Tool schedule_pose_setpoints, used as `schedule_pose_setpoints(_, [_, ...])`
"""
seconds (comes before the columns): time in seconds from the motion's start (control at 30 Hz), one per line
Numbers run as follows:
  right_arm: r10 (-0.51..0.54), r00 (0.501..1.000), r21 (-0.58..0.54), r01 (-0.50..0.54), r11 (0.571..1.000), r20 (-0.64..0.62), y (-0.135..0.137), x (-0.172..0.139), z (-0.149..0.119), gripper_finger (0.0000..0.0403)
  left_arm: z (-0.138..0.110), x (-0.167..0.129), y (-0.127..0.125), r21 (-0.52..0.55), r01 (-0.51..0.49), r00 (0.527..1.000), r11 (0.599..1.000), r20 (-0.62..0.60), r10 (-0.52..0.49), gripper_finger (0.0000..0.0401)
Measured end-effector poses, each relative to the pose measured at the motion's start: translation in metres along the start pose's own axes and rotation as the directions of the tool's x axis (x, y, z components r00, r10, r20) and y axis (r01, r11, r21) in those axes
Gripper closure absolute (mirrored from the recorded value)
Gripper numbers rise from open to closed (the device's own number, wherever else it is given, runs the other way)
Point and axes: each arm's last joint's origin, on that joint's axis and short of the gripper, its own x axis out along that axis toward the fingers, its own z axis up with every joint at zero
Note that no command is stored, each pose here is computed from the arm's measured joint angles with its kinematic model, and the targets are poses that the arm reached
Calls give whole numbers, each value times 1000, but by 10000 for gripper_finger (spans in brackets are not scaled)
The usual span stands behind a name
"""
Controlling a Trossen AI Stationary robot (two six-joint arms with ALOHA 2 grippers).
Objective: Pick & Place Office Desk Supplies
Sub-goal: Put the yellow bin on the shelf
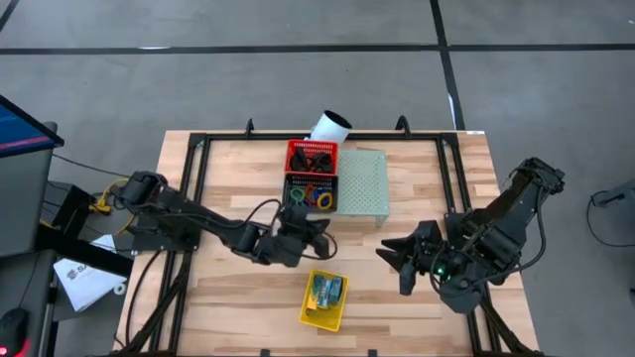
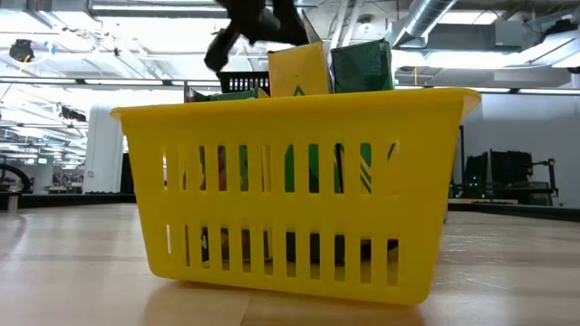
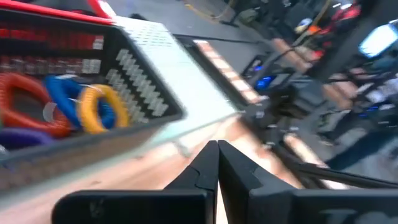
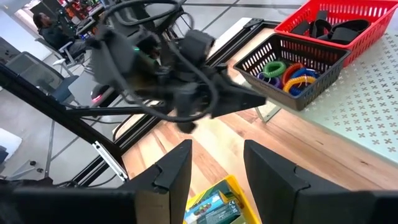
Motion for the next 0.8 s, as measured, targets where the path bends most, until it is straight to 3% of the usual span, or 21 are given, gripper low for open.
schedule_pose_setpoints(0.2, [-1, 1000, 0, 1, 1000, 4, 0, 0, 0, 260, 7, -25, -13, -51, 84, 996, 995, 10, -84, 401])
schedule_pose_setpoints(0.4, [-10, 1000, 11, 10, 1000, -7, -1, 3, 0, 260, 31, -61, -22, 56, 190, 982, 980, 5, -190, 401])
schedule_pose_setpoints(0.6, [-100, 977, 91, 118, 989, -189, -1, 46, -16, 262, 70, -102, -25, 128, 452, 891, 883, -109, -440, 399])
schedule_pose_setpoints(0.7, [-146, 943, 180, 206, 962, -300, 0, 69, -34, 260, 87, -125, -22, 134, 521, 853, 843, -122, -507, 386])
schedule_pose_setpoints(0.8, [-186, 879, 315, 345, 884, -438, 2, 84, -62, 255, 101, -147, -13, 138, 552, 833, 822, -142, -535, 360])
